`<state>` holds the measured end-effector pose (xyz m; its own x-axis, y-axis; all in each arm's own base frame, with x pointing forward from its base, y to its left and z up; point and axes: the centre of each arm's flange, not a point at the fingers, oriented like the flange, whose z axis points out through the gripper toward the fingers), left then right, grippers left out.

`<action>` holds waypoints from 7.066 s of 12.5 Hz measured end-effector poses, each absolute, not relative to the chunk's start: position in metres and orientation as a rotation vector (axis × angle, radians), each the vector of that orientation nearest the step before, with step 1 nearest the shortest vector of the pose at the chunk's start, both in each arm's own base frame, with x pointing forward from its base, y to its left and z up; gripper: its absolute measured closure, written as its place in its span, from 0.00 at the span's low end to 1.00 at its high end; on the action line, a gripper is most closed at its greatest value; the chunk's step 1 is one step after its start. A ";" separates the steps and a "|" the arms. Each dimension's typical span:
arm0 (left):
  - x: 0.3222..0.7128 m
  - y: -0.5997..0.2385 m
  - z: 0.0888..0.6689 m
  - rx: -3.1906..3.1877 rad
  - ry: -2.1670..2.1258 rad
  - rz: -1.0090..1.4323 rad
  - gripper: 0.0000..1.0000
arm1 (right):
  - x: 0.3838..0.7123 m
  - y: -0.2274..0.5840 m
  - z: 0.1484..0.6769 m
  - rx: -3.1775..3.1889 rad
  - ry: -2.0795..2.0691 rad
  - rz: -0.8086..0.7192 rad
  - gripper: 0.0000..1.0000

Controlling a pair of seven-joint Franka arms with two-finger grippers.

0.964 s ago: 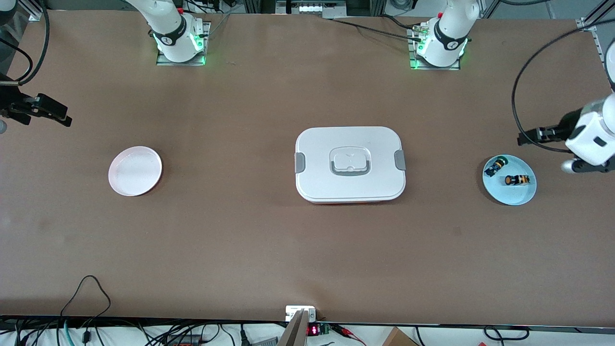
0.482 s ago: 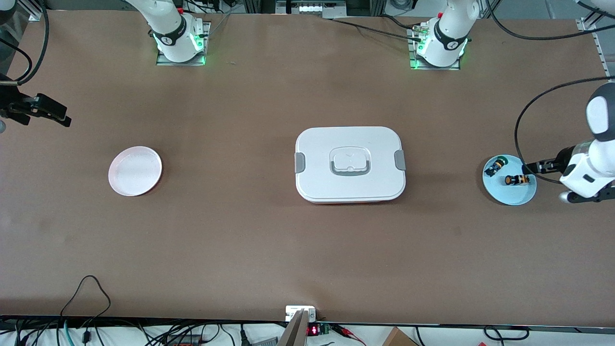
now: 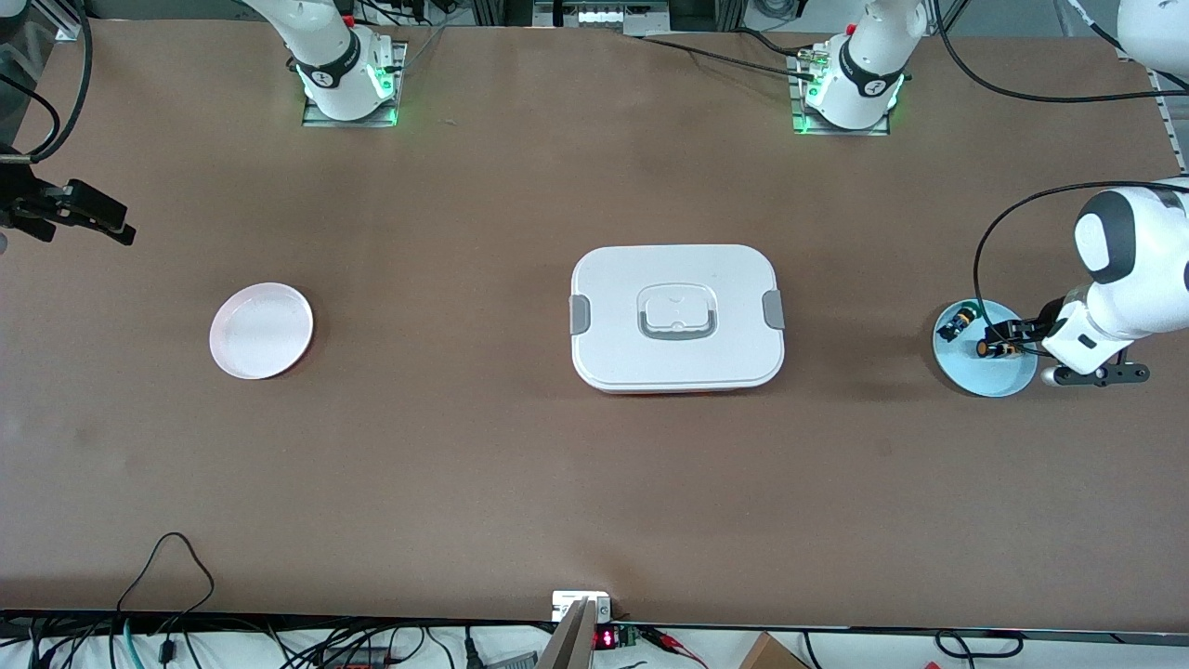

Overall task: Transfer orange switch to right arm and place
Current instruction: 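Lower the left gripper over the orange-and-black switch in the dish, then close the left gripper on the orange-and-black switch, then lift the switch with the left gripper while the right gripper approaches, then close the right gripper on the switch held by the left gripper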

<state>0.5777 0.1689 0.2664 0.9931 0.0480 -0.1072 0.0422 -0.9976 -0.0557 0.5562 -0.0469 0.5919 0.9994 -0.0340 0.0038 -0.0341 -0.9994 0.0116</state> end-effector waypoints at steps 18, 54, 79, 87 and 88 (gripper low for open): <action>0.565 0.201 0.179 -3.119 0.041 0.139 0.00 | 0.567 -0.053 0.573 3.124 -0.074 -0.042 0.00; 0.582 -0.328 0.531 -2.492 2.651 -2.628 0.28 | 0.596 0.057 0.543 4.411 -0.258 -0.884 0.00; 0.598 -0.434 0.520 -2.526 2.326 -2.549 0.28 | 0.600 0.259 0.521 4.580 -0.397 -0.592 0.00; 0.600 -0.435 0.512 -2.655 2.243 -2.583 0.28 | 0.601 0.267 0.539 4.617 -0.298 -0.441 0.01; 0.600 -0.435 0.512 -2.655 2.242 -2.583 0.28 | 0.601 0.267 0.539 4.617 -0.298 -0.440 0.03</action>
